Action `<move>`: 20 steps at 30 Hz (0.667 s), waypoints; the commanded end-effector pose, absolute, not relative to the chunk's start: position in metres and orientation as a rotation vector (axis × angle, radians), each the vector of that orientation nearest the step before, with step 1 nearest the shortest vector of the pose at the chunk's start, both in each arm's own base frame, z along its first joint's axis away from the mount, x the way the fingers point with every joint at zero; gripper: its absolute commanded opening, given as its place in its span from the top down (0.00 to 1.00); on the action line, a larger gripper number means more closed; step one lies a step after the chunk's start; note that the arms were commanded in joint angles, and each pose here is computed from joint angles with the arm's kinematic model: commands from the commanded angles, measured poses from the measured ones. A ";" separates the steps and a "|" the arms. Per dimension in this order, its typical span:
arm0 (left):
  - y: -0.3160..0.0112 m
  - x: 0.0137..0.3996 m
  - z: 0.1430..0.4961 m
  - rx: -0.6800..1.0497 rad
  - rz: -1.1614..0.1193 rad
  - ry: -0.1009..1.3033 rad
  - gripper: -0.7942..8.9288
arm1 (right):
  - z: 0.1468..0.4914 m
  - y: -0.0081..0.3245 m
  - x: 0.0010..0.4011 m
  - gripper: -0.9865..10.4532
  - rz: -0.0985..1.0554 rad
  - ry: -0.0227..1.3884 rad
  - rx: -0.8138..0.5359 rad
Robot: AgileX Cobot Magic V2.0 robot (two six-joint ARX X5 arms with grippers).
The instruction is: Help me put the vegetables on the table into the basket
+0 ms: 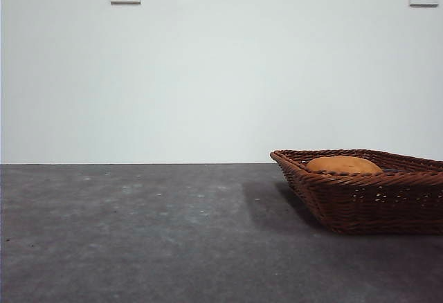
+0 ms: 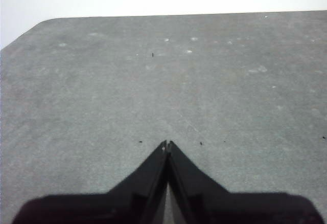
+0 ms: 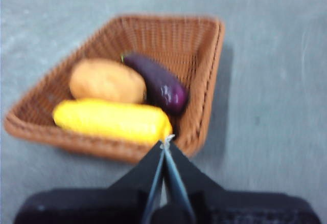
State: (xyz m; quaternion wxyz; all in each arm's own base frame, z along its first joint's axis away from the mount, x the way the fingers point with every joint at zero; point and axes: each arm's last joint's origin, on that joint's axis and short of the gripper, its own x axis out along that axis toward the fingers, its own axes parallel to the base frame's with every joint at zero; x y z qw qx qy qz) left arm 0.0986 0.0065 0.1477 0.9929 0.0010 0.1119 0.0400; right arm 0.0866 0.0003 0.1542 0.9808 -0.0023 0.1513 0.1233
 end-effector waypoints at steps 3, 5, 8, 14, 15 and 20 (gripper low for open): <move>0.007 0.099 0.145 -0.004 0.080 0.229 0.92 | 0.154 0.000 0.088 0.91 0.233 0.285 0.014; 0.007 0.099 0.145 -0.004 0.080 0.229 0.92 | 0.154 0.000 0.088 0.91 0.230 0.285 0.014; 0.007 0.099 0.145 -0.004 0.080 0.229 0.92 | 0.153 0.000 0.088 0.91 0.229 0.287 0.014; 0.007 0.099 0.145 -0.004 0.080 0.230 0.92 | 0.153 0.000 0.088 0.91 0.229 0.289 0.014; 0.007 0.099 0.145 -0.004 0.080 0.230 0.92 | 0.153 0.000 0.088 0.91 0.230 0.289 0.014; 0.007 0.099 0.145 -0.004 0.080 0.230 0.92 | 0.153 0.000 0.088 0.91 0.229 0.289 0.014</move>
